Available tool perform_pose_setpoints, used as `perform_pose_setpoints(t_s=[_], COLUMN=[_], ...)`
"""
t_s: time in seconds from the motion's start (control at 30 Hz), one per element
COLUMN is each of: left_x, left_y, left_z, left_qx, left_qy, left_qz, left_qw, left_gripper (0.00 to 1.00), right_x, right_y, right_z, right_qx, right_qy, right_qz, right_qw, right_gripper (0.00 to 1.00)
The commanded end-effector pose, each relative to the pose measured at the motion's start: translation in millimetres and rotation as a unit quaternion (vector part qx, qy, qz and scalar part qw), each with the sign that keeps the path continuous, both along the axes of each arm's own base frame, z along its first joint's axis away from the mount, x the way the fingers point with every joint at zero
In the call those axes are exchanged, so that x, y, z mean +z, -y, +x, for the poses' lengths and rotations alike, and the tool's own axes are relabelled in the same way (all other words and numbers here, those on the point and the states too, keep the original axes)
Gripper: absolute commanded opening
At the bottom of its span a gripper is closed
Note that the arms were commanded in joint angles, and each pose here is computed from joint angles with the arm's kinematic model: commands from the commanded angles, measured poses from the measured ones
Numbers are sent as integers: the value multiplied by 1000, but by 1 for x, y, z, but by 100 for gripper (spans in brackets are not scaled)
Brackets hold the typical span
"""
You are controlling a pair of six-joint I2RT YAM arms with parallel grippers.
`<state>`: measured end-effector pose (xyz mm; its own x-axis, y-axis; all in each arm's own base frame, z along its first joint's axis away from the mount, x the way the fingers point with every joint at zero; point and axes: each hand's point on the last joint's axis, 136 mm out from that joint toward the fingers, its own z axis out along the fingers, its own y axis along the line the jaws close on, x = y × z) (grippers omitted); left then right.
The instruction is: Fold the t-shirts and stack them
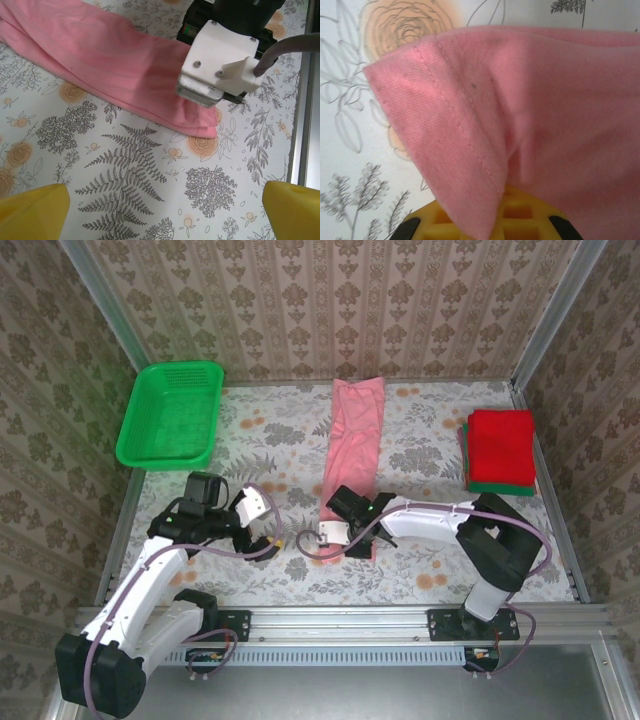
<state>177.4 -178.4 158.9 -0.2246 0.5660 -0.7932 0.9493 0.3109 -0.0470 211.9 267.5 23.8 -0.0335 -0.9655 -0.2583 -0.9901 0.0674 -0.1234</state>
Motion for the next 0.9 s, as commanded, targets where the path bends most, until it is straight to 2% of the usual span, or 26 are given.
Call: perform_pose_setpoints(t_s=[0.0, 0.23, 0.43, 0.57, 0.87], left_x=[5, 7, 9, 9, 4], left_y=[4, 7, 14, 17, 17], left_z=[2, 8, 13, 16, 18], left_qx=[2, -1, -15, -22, -26], left_qy=[1, 9, 5, 3, 3], left_qz=[-24, -33, -45, -50, -47], left_qw=[1000, 999, 999, 998, 999], left_gripper=[100, 100, 100, 100, 100], right_x=[26, 79, 106, 109, 104], right_y=[7, 15, 26, 28, 32], right_z=[-28, -66, -72, -44, 47], right_qx=[-3, -11, -10, -25, -61], right_qy=[-50, -115, -135, -119, -75], right_qz=[15, 54, 53, 50, 38], right_qw=[999, 992, 989, 991, 995], right_gripper=[0, 0, 0, 0, 0])
